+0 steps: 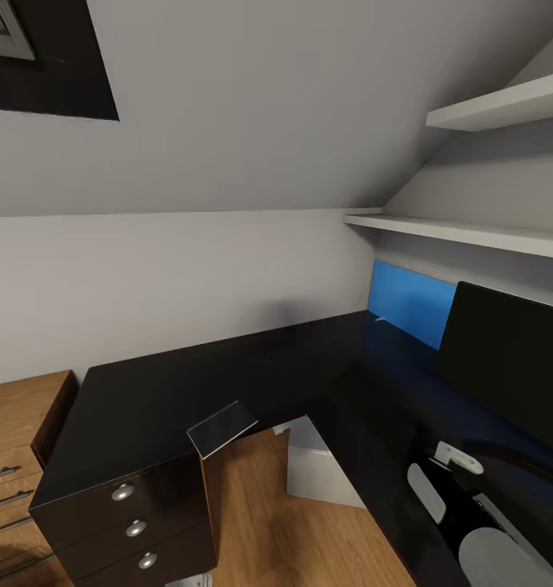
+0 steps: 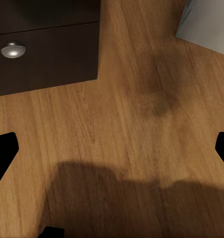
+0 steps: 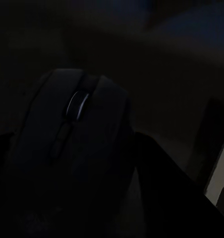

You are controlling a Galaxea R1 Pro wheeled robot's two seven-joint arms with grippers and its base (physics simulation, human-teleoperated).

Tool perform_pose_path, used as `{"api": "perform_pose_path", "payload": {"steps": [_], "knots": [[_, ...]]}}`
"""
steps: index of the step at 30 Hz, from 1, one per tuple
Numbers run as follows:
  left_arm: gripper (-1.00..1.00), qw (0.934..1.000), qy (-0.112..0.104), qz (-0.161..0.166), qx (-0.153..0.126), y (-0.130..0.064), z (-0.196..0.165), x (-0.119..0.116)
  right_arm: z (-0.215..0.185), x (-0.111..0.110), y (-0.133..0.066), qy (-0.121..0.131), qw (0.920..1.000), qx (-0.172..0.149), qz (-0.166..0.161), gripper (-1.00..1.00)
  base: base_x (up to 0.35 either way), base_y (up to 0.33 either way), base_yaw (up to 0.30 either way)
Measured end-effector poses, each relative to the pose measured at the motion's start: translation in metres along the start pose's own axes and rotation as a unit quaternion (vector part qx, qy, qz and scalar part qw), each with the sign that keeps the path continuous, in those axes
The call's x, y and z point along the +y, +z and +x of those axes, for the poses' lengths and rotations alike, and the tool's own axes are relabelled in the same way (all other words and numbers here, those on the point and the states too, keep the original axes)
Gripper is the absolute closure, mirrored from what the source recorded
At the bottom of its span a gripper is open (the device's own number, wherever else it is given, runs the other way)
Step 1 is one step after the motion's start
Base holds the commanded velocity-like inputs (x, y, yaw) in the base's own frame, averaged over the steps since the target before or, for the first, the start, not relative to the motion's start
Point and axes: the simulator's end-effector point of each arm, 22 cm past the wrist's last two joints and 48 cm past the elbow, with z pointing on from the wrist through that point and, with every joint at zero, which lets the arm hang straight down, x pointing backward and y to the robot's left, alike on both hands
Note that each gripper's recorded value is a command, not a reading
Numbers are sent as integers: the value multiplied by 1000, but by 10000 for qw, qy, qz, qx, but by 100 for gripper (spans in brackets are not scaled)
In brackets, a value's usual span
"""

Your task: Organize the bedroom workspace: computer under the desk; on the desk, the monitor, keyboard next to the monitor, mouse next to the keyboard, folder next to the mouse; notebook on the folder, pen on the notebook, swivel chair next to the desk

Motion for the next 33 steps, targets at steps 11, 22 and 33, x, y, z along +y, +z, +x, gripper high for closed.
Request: {"api": "perform_pose_path", "payload": {"steps": [11, 22, 33], "knots": [[-100, 10000, 3, -4, -2, 0, 0, 1, 0, -4, 8, 126, 9999, 40, 101, 100, 0, 0, 0], [-100, 10000, 2, -2, 4, 0, 0, 0, -8, -34, 15, 260, 9986, 61, 446, 100, 0, 0, 0], [-100, 10000, 6, -6, 34, 0, 3, 0, -8, -37, 15, 269, 9983, 65, 521, 100, 0, 0, 0]]}}
